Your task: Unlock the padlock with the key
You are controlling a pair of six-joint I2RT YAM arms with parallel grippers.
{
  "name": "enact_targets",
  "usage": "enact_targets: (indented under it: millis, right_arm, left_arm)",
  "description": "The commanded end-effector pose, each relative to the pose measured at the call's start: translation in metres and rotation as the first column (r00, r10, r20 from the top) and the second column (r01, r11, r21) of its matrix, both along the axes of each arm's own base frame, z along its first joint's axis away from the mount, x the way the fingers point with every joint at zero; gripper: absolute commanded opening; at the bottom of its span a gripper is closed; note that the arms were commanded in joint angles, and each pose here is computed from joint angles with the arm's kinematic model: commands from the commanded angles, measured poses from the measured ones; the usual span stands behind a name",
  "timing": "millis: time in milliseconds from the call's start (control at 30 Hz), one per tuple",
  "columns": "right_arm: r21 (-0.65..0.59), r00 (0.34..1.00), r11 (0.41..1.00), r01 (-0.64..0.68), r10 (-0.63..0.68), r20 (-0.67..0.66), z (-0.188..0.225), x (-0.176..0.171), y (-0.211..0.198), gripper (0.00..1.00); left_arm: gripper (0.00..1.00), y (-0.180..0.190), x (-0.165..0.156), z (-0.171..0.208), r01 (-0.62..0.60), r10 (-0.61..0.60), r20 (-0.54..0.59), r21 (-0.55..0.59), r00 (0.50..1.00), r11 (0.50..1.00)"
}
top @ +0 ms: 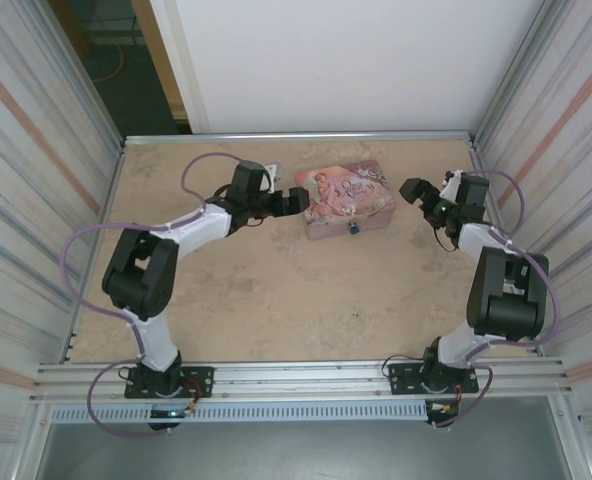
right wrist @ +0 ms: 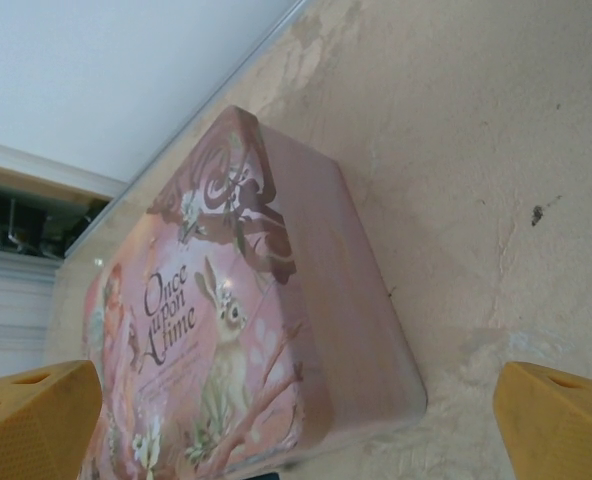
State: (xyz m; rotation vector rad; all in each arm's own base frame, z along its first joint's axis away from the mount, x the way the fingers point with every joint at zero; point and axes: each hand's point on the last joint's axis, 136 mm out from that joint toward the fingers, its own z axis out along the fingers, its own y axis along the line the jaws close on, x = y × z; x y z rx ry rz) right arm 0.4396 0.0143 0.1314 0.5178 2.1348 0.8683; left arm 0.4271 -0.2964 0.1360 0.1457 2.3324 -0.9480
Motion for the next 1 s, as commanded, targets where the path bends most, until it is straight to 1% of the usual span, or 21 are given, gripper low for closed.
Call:
enact_targets:
  millis: [0,233,400,667,967]
  right_arm:
    - [0.04,0.998,0.997,-0.062,0.061,0.024,0.003,0.016,0.017,0.99]
    - [0.061,0.991,0.989,-0.134,0.134,0.007,-0.013,0.031,0.038,0.99]
    - [0.08,0.981,0.978,-0.194,0.195,0.001,-0.019,0.031,0.055,0.99]
    - [0.082,0.965,0.962,-0.26,0.261,-0.004,-0.019,0.02,0.075,0.99]
    - [0.068,0.942,0.94,-0.335,0.336,-0.011,-0.012,-0.008,0.104,0.99]
  left_arm:
    - [0.98,-0.018,0.009,0.005,0.026,-0.027,-0.019,-0.064,0.999,0.998]
    - [0.99,-0.04,0.016,-0.016,0.066,-0.076,-0.09,-0.112,0.993,0.992]
    - [0.99,-0.052,0.016,-0.021,0.089,-0.103,-0.103,-0.131,0.989,0.987]
    - [0.99,-0.065,0.014,-0.018,0.117,-0.134,-0.103,-0.151,0.986,0.982]
    - [0.99,-0.06,0.008,-0.005,0.12,-0.133,-0.077,-0.148,0.988,0.982]
